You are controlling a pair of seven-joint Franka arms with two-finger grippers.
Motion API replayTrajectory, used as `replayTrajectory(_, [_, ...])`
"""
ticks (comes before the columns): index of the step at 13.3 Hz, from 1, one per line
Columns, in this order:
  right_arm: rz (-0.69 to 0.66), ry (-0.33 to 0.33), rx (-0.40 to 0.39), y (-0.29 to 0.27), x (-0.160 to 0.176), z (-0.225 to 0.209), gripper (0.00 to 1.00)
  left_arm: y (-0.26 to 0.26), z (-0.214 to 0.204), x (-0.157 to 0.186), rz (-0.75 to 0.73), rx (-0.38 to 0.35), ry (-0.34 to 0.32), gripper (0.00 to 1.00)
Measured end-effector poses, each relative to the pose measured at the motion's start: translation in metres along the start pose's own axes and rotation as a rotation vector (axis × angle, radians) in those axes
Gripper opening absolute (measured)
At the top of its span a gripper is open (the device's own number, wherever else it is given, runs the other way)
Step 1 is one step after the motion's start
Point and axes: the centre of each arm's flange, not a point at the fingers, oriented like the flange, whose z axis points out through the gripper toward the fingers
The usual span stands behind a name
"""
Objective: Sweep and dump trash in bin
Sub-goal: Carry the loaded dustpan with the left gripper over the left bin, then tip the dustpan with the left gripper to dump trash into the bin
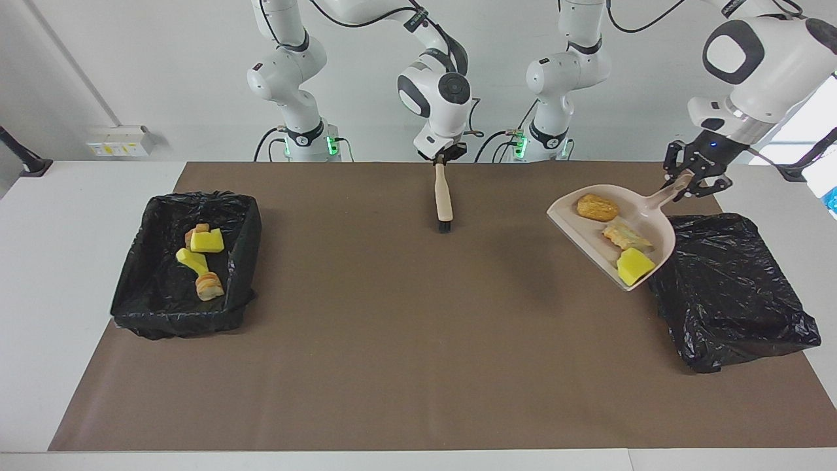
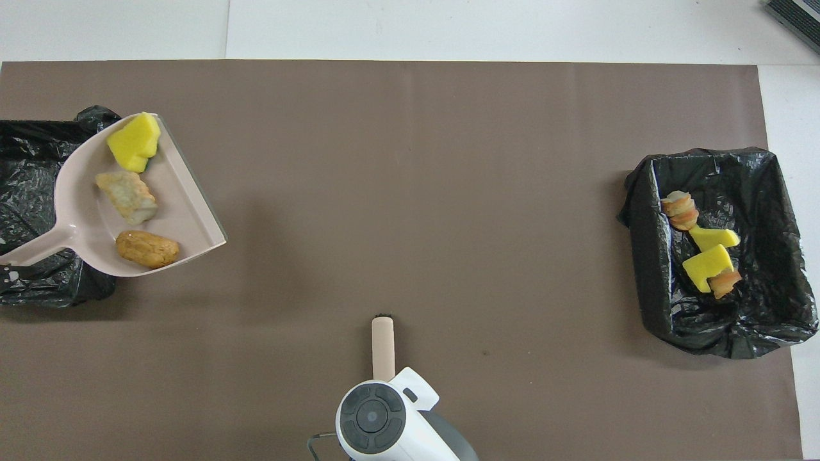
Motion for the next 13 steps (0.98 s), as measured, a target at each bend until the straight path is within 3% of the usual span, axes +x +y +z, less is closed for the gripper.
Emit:
replayTrajectory(4, [-0.009, 0.001, 0.015, -0.004, -0.001, -0.003, 0.3, -0.06, -0.017, -0.048, 0.041, 0.109, -0.083, 0.31])
replayTrajectory(7, [-0.014, -0.001, 0.019, -0.007, -0.002, -0.012, 0.62, -0.107, -0.014, -0.089, 0.069, 0.169, -0.13, 0.31])
replayTrajectory(10, [0.009, -0.006, 0.034, 0.003, 0.01, -0.05, 0.97, -0.142, -0.005, -0.145, 0.092, 0.207, -0.218, 0.31])
replayTrajectory(11, [0.03, 0.002, 0.046, 0.016, 0.019, -0.071, 1.0, -0.146, -0.005, -0.156, 0.105, 0.213, -0.26, 0.31])
replayTrajectory(13, [0.08, 0.051, 0.066, 0.055, 0.043, -0.12, 1.0, -0.148, -0.009, -0.162, 0.159, 0.208, -0.406, 0.31])
